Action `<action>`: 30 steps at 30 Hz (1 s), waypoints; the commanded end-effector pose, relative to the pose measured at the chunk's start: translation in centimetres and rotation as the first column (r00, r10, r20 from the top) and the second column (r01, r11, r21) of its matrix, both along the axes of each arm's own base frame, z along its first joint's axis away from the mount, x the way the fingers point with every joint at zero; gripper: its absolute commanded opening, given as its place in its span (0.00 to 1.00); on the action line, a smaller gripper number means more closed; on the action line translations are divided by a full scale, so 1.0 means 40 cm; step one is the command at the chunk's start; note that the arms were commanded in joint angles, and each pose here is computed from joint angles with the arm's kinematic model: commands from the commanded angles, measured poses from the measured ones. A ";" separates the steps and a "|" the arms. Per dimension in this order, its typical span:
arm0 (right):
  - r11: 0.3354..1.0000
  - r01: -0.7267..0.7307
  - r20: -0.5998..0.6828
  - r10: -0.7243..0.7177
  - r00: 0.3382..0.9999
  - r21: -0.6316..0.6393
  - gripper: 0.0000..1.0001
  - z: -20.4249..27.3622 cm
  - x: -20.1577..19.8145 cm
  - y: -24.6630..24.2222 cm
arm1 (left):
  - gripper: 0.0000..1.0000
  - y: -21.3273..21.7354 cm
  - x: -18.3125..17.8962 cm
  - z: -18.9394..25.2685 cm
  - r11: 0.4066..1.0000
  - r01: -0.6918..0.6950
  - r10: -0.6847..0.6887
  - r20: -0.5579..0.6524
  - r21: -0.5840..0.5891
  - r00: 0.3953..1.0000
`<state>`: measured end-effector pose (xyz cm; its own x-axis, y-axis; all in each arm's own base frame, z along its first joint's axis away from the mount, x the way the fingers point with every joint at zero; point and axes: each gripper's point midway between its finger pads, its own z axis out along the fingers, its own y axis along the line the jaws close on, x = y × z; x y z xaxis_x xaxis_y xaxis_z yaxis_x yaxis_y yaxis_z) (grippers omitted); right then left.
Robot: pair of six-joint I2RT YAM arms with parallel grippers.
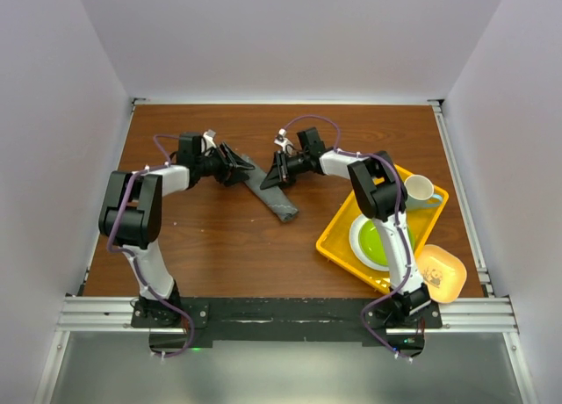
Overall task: Fold the napkin, place the utensils inside, and roll it up
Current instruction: Roll the napkin with the utensil
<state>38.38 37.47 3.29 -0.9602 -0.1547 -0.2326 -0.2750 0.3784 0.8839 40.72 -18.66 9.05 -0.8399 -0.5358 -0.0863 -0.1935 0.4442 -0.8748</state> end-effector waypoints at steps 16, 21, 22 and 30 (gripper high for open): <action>0.991 0.007 0.055 0.001 0.998 -0.131 0.53 -0.026 0.028 -0.062 | 0.52 -0.011 0.032 -0.077 0.990 -0.046 0.056 -0.074 0.132 0.996; 0.976 0.023 0.156 0.012 0.988 -0.218 0.62 0.029 0.057 -0.083 | 0.52 -0.012 0.036 -0.087 0.990 -0.039 0.050 -0.077 0.138 0.996; 0.968 0.035 0.163 0.006 0.987 -0.248 0.64 0.033 0.059 -0.093 | 0.51 -0.012 0.037 -0.084 0.990 -0.037 0.048 -0.075 0.137 0.996; 0.922 0.068 0.315 0.060 0.947 -0.381 0.70 0.124 0.065 -0.132 | 0.51 -0.016 0.039 -0.030 0.990 -0.016 0.023 -0.047 0.137 0.999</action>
<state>40.28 34.08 4.85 -0.9120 -0.2319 -0.3383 -0.4084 0.5894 0.6970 41.51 -18.96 5.51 -0.8224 -0.5655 -0.0629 -0.3108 0.5391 -0.7828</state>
